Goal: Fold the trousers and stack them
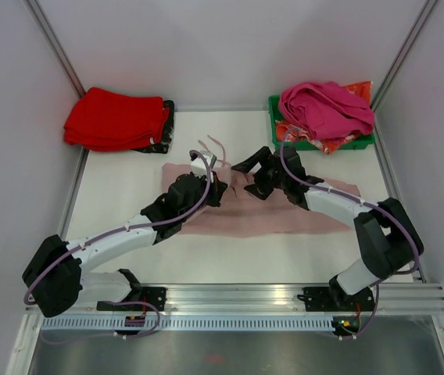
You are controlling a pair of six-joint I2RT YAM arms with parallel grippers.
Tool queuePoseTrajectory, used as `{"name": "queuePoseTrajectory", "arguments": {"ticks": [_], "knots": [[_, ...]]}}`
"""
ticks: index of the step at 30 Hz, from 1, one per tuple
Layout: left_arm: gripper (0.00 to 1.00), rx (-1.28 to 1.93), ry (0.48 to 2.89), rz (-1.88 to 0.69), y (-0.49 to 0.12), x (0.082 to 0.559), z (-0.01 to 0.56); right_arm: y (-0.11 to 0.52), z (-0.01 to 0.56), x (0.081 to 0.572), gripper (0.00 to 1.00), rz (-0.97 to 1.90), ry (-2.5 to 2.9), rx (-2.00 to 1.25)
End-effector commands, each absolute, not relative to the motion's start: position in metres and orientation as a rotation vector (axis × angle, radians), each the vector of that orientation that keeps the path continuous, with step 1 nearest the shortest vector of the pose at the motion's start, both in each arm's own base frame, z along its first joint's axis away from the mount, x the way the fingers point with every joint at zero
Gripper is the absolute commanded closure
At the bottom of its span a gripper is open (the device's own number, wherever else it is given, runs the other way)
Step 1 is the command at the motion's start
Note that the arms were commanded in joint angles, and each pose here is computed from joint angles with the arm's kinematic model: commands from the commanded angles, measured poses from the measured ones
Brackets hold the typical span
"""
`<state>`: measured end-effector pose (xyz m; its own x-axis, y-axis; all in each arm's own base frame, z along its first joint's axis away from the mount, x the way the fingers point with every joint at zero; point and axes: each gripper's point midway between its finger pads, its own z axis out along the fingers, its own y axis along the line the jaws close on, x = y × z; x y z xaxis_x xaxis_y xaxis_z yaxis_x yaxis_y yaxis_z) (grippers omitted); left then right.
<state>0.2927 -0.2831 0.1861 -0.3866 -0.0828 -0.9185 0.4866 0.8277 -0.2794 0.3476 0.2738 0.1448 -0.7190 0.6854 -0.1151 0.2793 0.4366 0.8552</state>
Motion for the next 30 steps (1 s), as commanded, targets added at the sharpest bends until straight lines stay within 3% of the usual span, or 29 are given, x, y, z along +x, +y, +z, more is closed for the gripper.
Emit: {"name": "queuePoseTrajectory", "arguments": {"ticks": [1,17,20,27,30], "knots": [[0.98,0.288,1.796,-0.669,-0.284,0.29,0.206,0.294,0.157,0.382,0.02,1.296,2.125,0.897],[0.98,0.414,1.848,-0.699,-0.31,0.267,0.154,0.314,0.137,0.422,0.05,1.211,2.175,0.751],[0.98,0.451,1.848,-0.695,-0.32,0.262,0.148,0.313,0.136,0.434,0.18,1.165,2.206,0.627],[0.98,0.491,1.896,-0.674,-0.329,0.264,0.127,0.304,0.111,0.429,0.69,1.006,2.357,0.29],[0.98,0.514,1.925,-0.665,-0.334,0.262,0.112,0.289,0.11,0.423,0.82,0.928,2.351,0.22]]}}
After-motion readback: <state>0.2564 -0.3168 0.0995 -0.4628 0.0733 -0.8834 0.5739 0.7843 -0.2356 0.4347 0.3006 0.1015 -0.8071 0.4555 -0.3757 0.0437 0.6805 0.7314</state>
